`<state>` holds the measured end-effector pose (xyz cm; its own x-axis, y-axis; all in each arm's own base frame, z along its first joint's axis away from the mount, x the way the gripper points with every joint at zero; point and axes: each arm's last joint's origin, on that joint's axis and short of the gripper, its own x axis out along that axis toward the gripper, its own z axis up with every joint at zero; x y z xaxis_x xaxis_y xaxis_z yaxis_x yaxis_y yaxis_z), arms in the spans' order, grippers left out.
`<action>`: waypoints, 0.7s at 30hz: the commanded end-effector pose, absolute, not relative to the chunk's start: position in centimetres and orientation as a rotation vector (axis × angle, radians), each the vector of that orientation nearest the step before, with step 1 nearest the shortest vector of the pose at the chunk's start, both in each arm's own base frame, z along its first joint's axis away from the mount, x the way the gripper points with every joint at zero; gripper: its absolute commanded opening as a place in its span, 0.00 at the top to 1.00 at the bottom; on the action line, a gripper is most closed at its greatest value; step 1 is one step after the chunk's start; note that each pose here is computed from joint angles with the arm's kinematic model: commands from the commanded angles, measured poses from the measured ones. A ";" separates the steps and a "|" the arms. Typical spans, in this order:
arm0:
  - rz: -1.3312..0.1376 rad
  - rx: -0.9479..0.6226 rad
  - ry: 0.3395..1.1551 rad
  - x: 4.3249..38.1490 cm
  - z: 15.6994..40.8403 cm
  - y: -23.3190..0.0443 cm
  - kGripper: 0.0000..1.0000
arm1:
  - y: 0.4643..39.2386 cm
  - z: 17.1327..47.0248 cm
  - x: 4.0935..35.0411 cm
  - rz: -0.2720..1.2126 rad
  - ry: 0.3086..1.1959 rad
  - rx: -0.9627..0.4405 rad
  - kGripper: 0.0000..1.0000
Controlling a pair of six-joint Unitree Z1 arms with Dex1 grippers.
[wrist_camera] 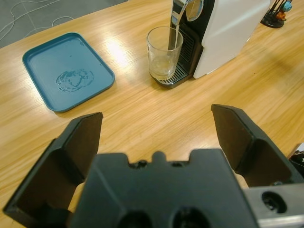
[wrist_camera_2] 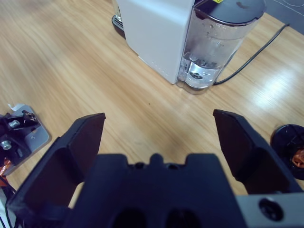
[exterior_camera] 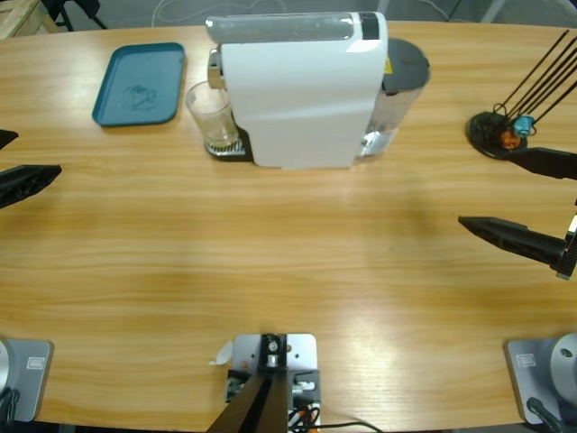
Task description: Pour coffee
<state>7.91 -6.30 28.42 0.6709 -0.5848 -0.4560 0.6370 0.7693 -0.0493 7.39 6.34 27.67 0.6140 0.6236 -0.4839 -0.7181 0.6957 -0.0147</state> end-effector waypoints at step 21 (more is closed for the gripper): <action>-0.669 0.087 0.448 6.8 27.7 -5.4 0.01 | 6.5 26.5 7.5 0.785 0.539 -0.248 0.00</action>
<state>7.34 -5.82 28.60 0.6885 -0.5864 -0.4268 0.6281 0.7763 -0.0532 7.35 6.32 27.59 0.6109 0.6213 -0.4907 -0.7189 0.6949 -0.0153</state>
